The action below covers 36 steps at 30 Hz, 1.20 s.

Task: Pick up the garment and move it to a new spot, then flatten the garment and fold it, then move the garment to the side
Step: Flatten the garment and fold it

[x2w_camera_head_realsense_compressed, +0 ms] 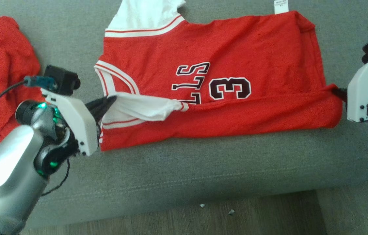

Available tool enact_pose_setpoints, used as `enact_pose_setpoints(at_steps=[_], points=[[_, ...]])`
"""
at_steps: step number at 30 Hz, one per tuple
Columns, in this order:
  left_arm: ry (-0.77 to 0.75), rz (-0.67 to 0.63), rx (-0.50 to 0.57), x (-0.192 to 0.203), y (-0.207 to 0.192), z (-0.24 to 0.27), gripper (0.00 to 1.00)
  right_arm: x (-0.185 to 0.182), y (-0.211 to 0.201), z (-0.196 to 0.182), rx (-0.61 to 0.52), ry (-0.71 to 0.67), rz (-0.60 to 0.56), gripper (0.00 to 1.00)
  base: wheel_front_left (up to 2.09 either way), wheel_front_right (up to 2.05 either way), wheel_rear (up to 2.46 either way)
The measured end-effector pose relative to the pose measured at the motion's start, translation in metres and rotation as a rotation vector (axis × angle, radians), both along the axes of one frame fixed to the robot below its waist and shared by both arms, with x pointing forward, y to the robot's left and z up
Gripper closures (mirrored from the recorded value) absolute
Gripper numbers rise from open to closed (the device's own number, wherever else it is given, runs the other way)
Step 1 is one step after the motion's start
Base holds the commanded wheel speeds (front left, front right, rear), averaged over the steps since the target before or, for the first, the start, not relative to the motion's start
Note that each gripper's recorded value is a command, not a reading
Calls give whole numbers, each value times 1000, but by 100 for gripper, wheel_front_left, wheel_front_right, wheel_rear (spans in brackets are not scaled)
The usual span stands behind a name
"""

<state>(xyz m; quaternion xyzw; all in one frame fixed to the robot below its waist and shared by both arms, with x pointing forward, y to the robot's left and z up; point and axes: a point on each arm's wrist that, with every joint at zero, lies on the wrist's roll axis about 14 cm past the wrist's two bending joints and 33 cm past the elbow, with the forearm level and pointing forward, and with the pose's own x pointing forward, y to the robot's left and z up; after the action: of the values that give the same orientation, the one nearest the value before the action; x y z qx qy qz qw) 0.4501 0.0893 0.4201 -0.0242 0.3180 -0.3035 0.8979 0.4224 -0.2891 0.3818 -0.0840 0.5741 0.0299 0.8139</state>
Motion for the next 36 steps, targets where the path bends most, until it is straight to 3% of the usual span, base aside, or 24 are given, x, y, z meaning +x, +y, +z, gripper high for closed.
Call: enact_pose_setpoints(at_steps=[1,2,3,4,5,11,16,21,30,36], points=[[0,0,0,0,0,0,100,0,0,0,0,0,0,100,0,0,0],[-13,19,-9,9,-1,-2,100,6,-1,-1,0,-32,-5,73,0,0,0],[-23,38,-12,14,0,-2,96,10,-2,0,1,-61,-9,0,0,0,0],[-34,61,-12,19,1,-2,52,15,-2,1,8,-90,-21,0,0,0,0],[-34,61,-12,19,1,-2,0,15,-2,1,8,-90,-21,0,0,0,0],[-160,162,21,42,18,7,0,41,11,14,107,-280,-89,0,0,0,0],[-282,295,-105,52,16,36,0,56,15,38,122,-450,-76,0,0,0,0],[-384,483,-250,46,29,59,0,72,31,80,234,-729,-113,0,0,0,0],[-407,641,-384,2,32,63,0,39,76,111,381,-1045,-87,0,0,0,0],[-461,665,-344,-34,32,62,0,1,86,115,377,-1169,-86,0,0,0,0]])
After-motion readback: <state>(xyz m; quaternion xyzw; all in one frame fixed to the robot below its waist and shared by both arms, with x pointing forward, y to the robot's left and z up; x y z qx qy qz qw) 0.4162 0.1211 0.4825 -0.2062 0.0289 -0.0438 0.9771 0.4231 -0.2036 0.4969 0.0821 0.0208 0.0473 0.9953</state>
